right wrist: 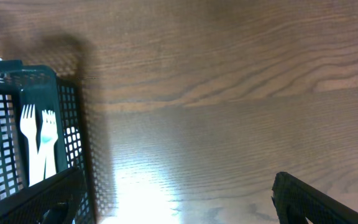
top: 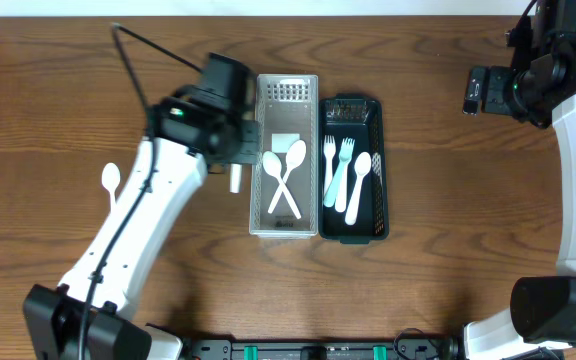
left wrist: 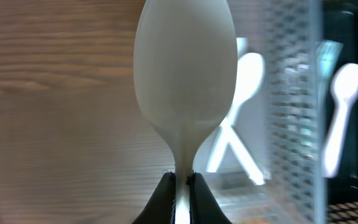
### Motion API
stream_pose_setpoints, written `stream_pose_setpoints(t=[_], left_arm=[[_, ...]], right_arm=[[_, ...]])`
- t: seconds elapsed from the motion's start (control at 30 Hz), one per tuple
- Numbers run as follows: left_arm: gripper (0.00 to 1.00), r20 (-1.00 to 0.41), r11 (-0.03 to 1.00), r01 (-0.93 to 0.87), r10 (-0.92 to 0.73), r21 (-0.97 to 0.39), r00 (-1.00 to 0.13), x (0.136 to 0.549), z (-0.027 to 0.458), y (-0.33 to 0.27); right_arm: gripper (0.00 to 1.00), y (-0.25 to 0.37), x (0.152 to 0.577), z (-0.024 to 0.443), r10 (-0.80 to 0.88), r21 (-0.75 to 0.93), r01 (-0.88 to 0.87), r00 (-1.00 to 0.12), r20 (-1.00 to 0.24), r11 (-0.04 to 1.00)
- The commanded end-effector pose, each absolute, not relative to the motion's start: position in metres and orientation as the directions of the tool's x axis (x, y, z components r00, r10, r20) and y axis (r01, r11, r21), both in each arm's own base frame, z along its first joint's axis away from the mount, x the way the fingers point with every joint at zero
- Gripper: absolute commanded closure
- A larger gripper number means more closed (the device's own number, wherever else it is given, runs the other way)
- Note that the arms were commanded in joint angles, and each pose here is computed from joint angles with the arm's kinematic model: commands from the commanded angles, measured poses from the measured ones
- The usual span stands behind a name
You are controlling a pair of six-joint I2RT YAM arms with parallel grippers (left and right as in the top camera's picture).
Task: Pack container
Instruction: 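Place the spoon in the grey basket and withdraw left gripper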
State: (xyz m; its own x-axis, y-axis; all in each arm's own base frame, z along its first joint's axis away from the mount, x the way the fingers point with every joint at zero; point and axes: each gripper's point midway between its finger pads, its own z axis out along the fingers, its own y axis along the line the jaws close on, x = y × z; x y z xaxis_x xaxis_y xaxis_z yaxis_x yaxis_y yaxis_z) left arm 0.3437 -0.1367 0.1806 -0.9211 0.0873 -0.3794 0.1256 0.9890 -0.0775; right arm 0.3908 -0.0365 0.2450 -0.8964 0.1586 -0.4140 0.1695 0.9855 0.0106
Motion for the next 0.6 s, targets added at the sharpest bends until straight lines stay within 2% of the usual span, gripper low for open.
stream_pose_setpoints(t=[0.0,0.3,0.37,0.47,0.57], left_arm=[[0.94,-0.354,0.990,0.095,0.052,-0.105,-0.934,0.339,0.170,-0.163],[0.93,-0.224,0.990,0.129,0.112,-0.063,-0.968,0.335,0.107,-0.199],[0.85,-0.205,0.990,0.128,0.115,-0.054,-0.972,0.335,0.098,-0.199],[0.63,-0.194,0.990,0.130,0.118,-0.048,-0.974,0.335,0.093,-0.199],[0.53,-0.211,0.986,0.159,0.146,-0.048,-0.967,0.336,0.099,-0.198]], right_arm=[[0.01,-0.040,0.390,0.247,0.148,-0.004,0.165,-0.895,-0.421,0.986],[0.01,-0.040,0.389,0.247,0.148,-0.004,0.165,-0.897,-0.416,0.986],[0.01,-0.040,0.388,0.247,0.148,-0.005,0.165,-0.898,-0.415,0.986],[0.01,-0.040,0.388,0.246,0.148,-0.005,0.165,-0.899,-0.412,0.986],[0.01,-0.040,0.388,0.246,0.148,-0.005,0.164,-0.899,-0.413,0.986]])
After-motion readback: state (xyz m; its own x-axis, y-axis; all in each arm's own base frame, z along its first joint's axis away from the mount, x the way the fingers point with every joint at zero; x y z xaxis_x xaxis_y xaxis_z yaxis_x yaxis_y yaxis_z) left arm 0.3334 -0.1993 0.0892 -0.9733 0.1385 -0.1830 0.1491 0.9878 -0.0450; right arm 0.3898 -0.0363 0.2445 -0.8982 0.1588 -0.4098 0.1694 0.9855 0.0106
